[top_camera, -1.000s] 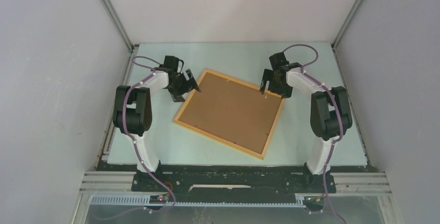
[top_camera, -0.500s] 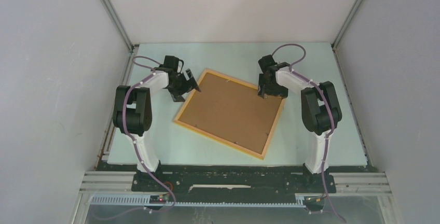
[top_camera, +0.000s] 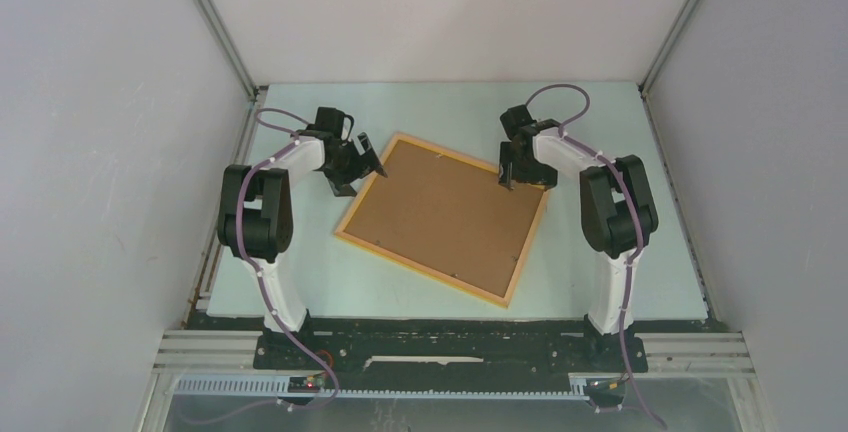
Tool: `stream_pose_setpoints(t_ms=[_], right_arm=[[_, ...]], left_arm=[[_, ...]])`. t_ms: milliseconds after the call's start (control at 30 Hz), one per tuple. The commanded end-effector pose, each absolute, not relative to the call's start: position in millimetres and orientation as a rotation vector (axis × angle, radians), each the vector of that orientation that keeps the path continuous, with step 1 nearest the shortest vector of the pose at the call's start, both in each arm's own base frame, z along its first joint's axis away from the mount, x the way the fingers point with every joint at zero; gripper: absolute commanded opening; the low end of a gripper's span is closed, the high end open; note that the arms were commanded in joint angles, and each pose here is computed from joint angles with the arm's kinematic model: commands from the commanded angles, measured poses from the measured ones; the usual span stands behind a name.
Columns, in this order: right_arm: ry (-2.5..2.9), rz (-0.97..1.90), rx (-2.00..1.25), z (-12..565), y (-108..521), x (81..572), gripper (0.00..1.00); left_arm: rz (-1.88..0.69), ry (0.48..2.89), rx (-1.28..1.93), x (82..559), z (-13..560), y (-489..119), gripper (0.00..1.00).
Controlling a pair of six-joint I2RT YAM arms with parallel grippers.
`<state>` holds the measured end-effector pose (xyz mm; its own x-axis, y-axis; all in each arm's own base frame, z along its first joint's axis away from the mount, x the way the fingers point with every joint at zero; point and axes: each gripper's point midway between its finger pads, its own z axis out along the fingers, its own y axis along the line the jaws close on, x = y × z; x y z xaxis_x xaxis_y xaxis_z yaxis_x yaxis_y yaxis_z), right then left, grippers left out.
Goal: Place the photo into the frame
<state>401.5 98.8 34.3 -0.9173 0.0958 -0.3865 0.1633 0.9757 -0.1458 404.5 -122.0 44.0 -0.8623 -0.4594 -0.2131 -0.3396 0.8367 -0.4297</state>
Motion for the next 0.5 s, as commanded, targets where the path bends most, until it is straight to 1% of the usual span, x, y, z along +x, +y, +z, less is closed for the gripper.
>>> stream_pose_setpoints(t_ms=[0,167,267,300,367,400,467], right_arm=[[2.761,-0.173,0.184,28,107,403,0.96],[2.758,-0.224,0.192,25,101,402,0.96],[2.768,-0.282,0.193,21,93,399,0.92],[2.762,-0.298,0.193,22,90,398,0.88],[2.755,-0.317,0.189,24,86,397,0.78],[2.753,-0.323,0.187,26,84,397,0.71],[2.742,-0.335,0.188,30,80,398,0.55]], left_arm=[[-0.652,2.655,-0.594,407,68,-132,0.94],[-0.657,2.655,-0.596,407,69,-133,0.94],[-0.658,2.656,-0.597,407,69,-133,0.94],[-0.659,2.656,-0.595,407,69,-133,0.94],[-0.658,2.653,-0.595,407,69,-133,0.94],[-0.657,2.654,-0.596,407,69,-133,0.94],[-0.656,2.655,-0.599,407,68,-132,0.94]])
